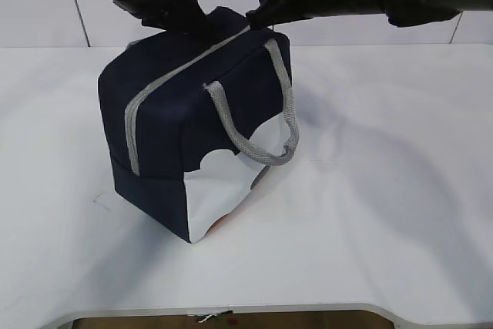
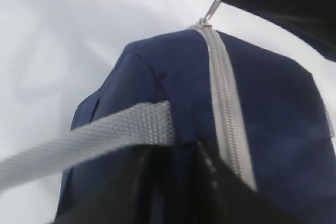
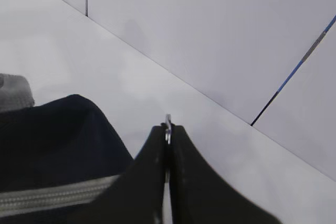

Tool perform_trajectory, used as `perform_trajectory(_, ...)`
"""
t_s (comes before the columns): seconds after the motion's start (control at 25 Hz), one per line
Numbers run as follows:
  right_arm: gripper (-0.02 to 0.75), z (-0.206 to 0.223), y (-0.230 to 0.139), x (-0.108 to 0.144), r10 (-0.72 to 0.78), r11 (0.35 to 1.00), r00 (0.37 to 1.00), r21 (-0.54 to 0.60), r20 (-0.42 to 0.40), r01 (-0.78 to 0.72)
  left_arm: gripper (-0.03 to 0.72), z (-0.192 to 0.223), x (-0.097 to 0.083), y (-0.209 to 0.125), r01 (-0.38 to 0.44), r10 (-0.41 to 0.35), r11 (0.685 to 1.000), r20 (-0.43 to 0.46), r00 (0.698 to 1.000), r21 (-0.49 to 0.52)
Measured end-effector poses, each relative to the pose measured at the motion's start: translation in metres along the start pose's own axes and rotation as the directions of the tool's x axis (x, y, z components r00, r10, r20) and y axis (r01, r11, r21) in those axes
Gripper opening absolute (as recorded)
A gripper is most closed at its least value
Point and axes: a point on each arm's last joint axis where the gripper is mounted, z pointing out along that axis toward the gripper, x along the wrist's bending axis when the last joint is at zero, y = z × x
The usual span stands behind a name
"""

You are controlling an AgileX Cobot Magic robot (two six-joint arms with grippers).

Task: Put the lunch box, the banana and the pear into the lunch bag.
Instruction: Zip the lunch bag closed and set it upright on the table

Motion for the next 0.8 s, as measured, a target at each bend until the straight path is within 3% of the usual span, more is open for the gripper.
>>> perform_trajectory(0.08,0.017,0.0,-0.001,-0.002,-0.003,1.0,1.0,0.001,0.006,0.003,0.058,0.0,0.0,0.0,-0.015,0.015,1.0,0.0,1.0,0.001)
perform_trajectory(0.16,0.017,0.0,-0.002,-0.007,-0.001,1.0,1.0,0.005,0.017,0.001,0.021,0.0,0.0,0.0,-0.021,0.021,1.0,0.001,1.0,0.002)
perform_trajectory(0.48,0.017,0.015,-0.036,-0.029,0.101,0.992,0.995,0.08,0.004,-0.101,0.008,0.0,-0.003,-0.004,-0.03,0.029,0.999,0.036,0.999,0.041)
perform_trajectory(0.8,0.017,0.036,-0.069,-0.017,0.251,0.957,0.963,0.173,-0.1,-0.231,0.007,0.0,-0.003,-0.006,-0.051,0.049,0.997,0.034,0.998,0.061)
